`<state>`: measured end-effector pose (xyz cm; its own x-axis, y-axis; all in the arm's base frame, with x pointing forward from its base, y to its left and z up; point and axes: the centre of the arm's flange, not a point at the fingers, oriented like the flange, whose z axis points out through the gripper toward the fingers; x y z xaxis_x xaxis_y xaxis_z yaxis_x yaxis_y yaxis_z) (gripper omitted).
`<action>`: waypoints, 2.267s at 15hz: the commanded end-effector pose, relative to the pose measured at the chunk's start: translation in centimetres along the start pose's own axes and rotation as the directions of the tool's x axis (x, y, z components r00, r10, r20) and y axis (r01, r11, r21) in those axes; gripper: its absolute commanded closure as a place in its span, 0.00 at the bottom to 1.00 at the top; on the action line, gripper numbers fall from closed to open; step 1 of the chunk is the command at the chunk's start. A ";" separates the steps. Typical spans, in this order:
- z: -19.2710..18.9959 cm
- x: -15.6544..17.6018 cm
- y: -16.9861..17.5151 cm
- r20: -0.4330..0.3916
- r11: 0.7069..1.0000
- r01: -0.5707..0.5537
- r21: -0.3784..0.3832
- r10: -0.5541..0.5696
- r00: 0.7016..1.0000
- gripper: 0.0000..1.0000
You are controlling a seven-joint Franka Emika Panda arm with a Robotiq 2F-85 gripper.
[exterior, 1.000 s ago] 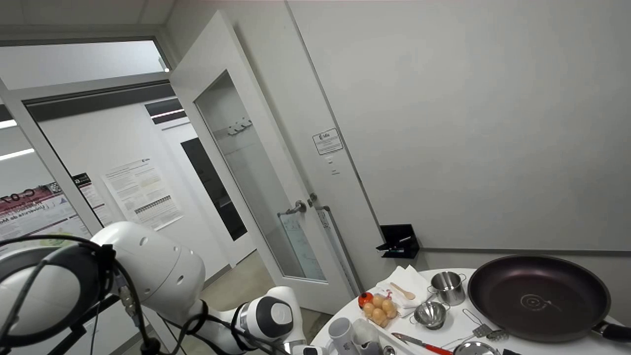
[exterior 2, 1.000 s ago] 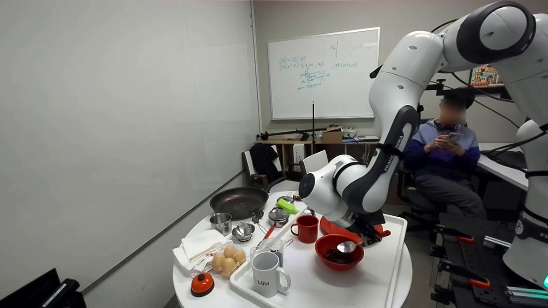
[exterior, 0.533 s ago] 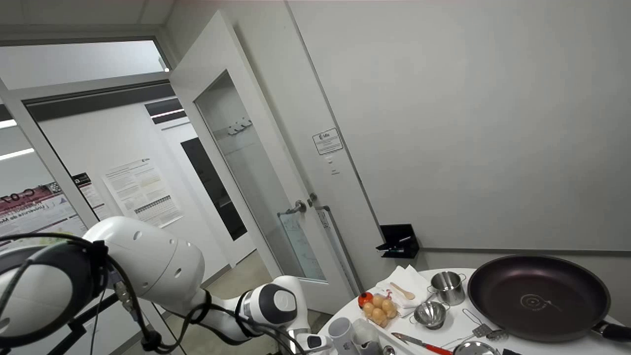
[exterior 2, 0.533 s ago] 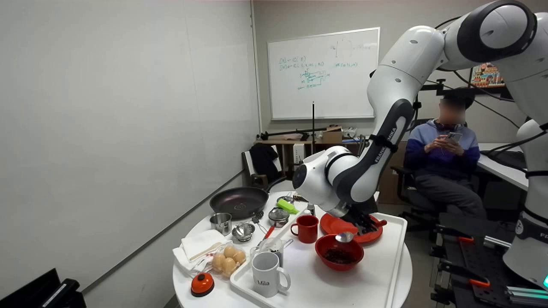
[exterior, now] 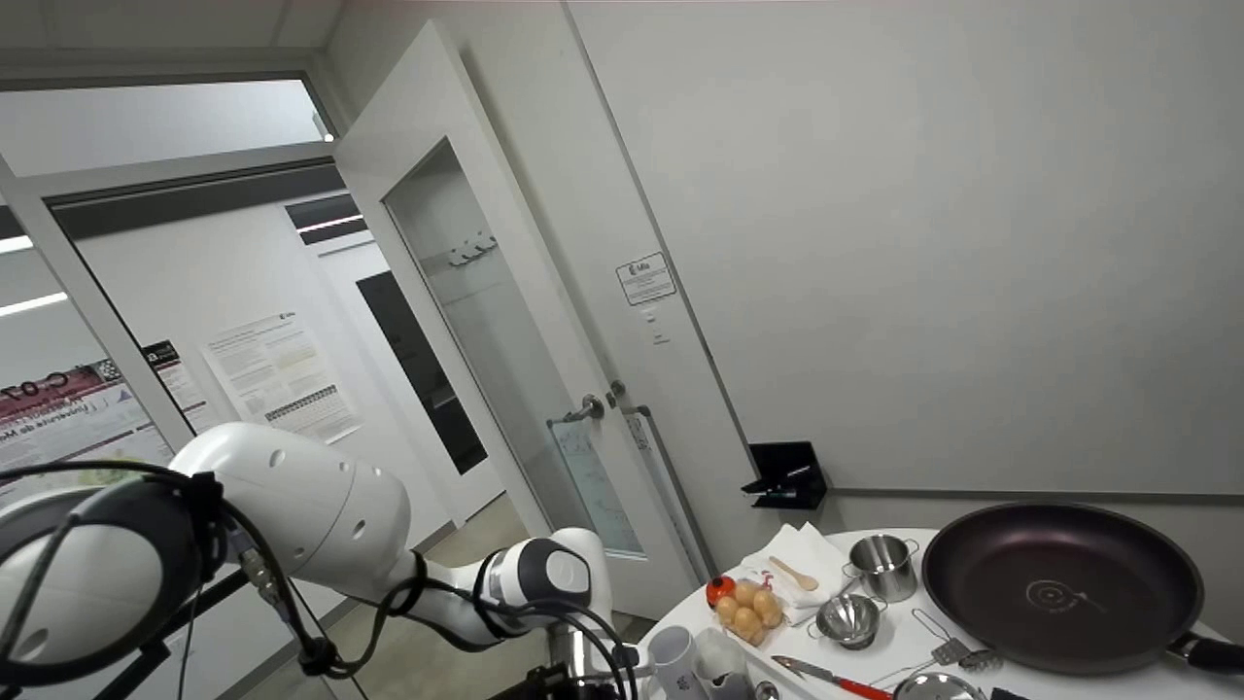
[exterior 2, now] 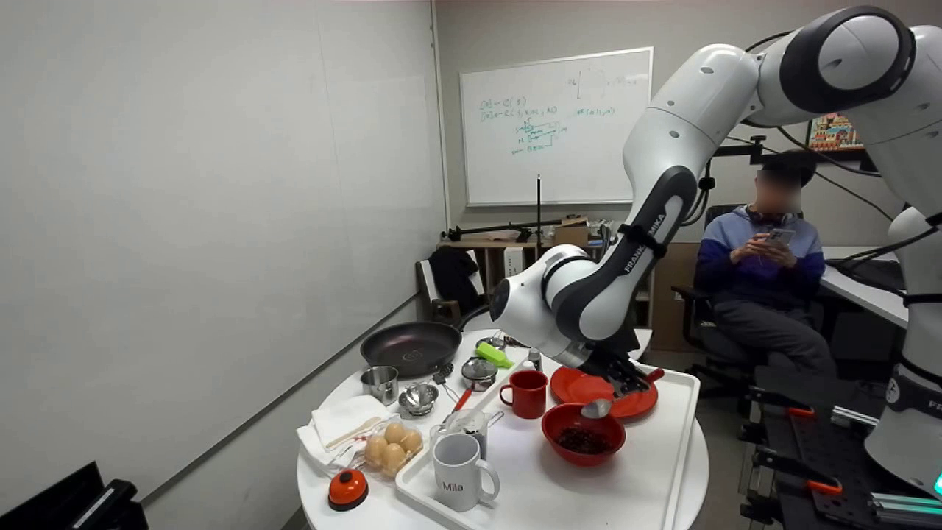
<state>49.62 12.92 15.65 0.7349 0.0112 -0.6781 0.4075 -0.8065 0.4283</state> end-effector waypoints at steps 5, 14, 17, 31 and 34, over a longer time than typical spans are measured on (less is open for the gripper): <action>0.0 1.3 0.8 0.025 0.999 0.028 0.044 -0.029 0.999 0.81; 2.0 3.8 -0.7 0.110 0.997 0.058 0.052 -0.063 0.992 0.95; 1.9 4.1 -1.4 0.108 0.996 0.072 0.046 -0.076 0.991 0.95; -1.9 5.6 -4.5 0.114 0.984 0.179 0.021 -0.180 0.977 0.95; -2.3 6.7 -4.3 0.135 0.984 0.175 0.020 -0.176 0.975 0.95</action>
<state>51.74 17.12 11.34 0.6058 0.0899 -0.7905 0.5200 -0.7968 0.3079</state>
